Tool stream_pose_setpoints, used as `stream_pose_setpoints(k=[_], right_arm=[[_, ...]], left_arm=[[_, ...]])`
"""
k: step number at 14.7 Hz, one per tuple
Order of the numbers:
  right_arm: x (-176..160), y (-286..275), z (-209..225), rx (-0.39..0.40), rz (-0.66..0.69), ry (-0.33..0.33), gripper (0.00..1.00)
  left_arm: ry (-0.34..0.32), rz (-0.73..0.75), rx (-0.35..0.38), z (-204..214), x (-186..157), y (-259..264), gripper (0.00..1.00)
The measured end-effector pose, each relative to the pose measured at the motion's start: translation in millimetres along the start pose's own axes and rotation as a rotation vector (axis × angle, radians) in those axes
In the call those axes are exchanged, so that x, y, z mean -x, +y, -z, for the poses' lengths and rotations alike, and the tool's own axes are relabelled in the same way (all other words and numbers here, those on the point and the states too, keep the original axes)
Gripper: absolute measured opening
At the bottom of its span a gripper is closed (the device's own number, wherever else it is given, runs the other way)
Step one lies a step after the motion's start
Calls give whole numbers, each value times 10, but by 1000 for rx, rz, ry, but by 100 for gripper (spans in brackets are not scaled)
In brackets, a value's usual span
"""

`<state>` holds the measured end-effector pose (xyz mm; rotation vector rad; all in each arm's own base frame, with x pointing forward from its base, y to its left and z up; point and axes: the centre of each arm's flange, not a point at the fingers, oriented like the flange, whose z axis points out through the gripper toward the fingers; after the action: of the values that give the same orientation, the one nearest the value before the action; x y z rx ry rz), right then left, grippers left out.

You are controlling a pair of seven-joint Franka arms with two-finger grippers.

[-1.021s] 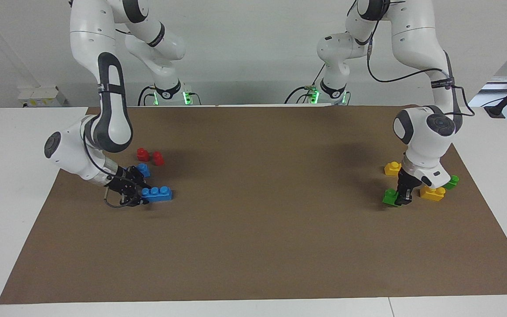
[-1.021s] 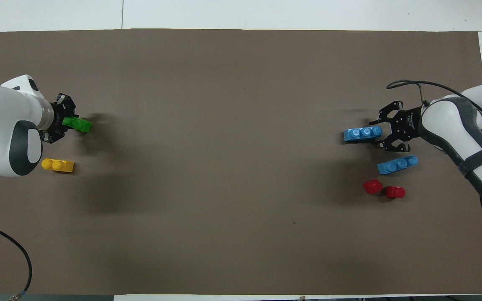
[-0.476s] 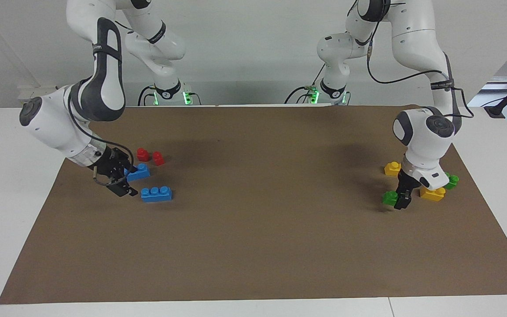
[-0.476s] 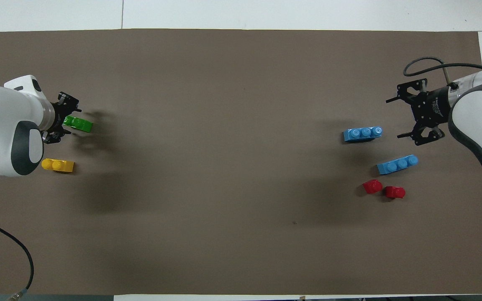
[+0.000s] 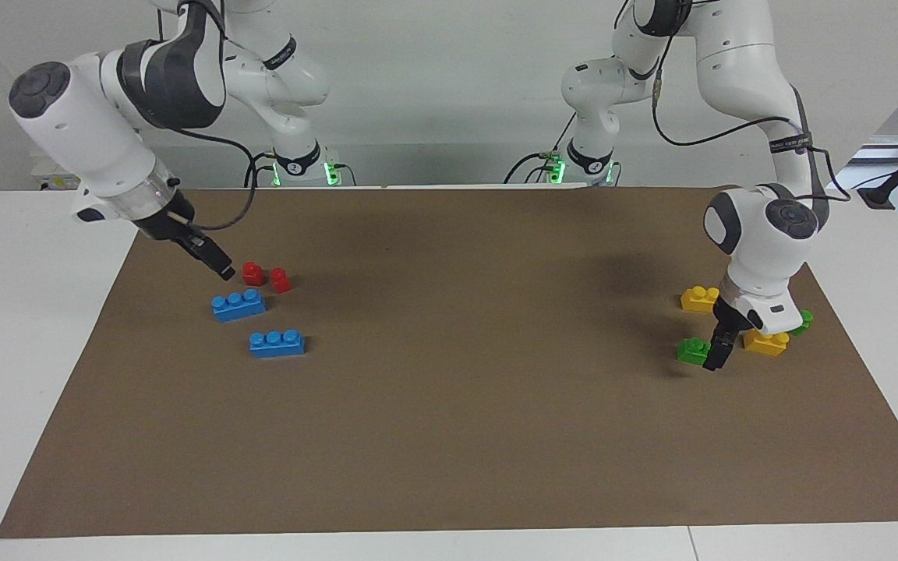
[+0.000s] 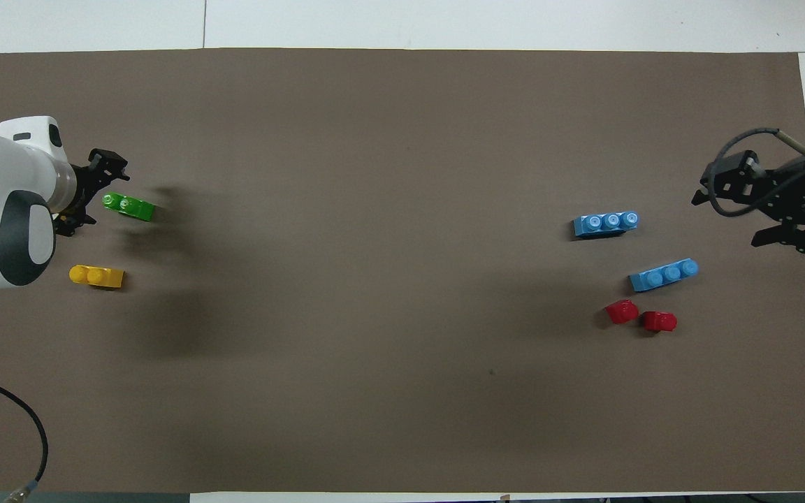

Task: Remove green block with left arm and hold with right

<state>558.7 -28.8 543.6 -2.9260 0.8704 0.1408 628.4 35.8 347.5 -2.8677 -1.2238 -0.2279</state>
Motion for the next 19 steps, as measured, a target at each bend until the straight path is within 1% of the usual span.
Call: stream_pose_setpoints(k=[2,3,5,6,8,10,12,15,19], right_arm=[[186,57,221,45,100,2,100],[241,77,315,68,177,6,100],[251,101,384,90,322,8,100],[245,108,378,93,355,1,100],[243,100,394,97,382,-12,100],[232,79,459,95,387,-9,100],[220,68,486,93,388,-5,100],[205,61,480,93,388,-5,100],[200,59,480,93,388,-5,100]], left_arm=[[-21,-126,-31,263,2,-39,100],[-31,-183,-45,416,15,-64,100],[-52,-281,-67,693,63,-96,100],[-65,-329,-78,807,95,-105,100],[-101,-438,-103,1012,165,-137,100],[-151,-567,-128,1243,225,-142,100],[-187,-664,-142,1525,268,-94,100],[-206,-718,-149,1889,375,-8,100],[-217,-731,-119,2325,561,-54,100]])
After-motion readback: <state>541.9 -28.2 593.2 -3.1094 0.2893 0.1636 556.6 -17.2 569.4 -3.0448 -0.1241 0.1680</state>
